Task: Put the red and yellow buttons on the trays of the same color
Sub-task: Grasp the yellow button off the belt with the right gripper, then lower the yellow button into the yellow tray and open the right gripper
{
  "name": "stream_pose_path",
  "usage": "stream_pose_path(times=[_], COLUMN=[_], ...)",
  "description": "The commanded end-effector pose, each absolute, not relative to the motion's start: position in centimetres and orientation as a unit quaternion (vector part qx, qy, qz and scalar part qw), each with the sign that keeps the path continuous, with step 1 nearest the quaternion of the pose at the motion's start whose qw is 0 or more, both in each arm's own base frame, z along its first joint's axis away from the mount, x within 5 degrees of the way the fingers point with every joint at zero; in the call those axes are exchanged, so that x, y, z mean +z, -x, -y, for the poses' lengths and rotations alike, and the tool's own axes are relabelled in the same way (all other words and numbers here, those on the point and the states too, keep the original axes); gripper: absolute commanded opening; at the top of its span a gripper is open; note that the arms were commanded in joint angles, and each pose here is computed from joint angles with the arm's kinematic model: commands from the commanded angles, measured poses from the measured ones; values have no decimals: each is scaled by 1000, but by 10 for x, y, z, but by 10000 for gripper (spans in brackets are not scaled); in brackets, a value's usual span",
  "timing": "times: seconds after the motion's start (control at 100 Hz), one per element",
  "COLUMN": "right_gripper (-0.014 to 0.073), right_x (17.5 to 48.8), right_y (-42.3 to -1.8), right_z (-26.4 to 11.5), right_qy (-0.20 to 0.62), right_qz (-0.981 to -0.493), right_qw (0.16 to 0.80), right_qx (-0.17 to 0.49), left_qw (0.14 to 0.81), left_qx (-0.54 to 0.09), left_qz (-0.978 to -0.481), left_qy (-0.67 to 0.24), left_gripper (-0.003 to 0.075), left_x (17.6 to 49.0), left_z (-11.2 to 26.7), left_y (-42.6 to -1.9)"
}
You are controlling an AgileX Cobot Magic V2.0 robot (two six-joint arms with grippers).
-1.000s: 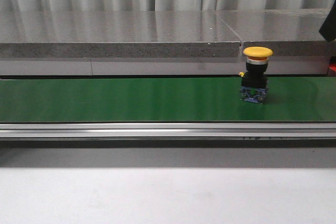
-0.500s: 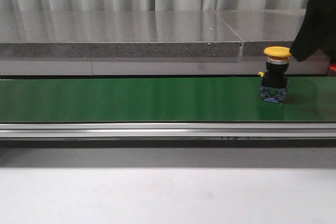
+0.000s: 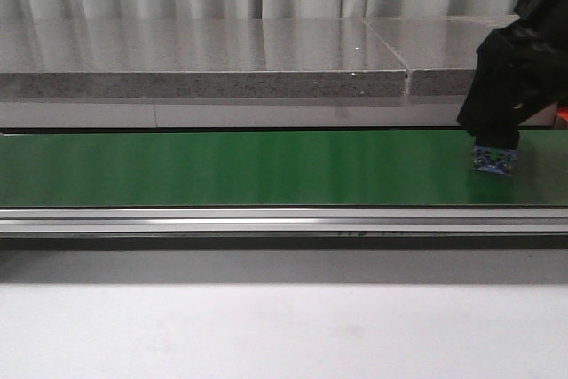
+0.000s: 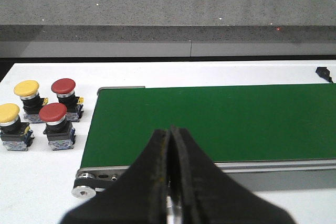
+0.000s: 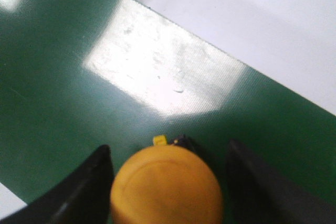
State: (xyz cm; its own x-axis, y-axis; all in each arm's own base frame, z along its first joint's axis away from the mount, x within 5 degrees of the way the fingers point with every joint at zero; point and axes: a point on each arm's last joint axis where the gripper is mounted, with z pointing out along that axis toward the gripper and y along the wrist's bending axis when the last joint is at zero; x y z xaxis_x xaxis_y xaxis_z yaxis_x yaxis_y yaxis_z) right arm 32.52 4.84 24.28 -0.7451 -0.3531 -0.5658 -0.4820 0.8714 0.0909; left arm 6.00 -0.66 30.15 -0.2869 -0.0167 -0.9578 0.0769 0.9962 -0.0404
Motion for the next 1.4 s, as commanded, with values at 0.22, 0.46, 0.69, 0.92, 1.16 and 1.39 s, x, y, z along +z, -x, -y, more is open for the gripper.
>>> stream_pose_path(times=[0.22,0.46,0.69,0.92,1.16,1.39], right_gripper=[78,78,78,78,78,78], right_x=[271,311,338,341,332,291], right_y=[-321,-301,-274,-252,-239,-248], right_z=[-46,-8,62,133,189,221], right_qy=[220,141,-17,-183,-294,-342], right_qz=[-914,-911,-907,-876,-833,-839], right_qw=[321,376,418,446,466,421], right_qx=[116,96,58,6,-49,-43], left_qw=[633,633,633,633,633,633], left_qx=[-48,-48,-48,-48,-48,-48], left_qz=[-773,-773,-773,-773,-773,-773], left_qy=[-18,-18,-18,-18,-18,-18], left_gripper=[-19,-19,-19,-19,-19,-19], left_x=[316,316,316,316,316,316], left_z=[7,7,7,7,7,7], left_y=[-61,-61,-61,-61,-61,-61])
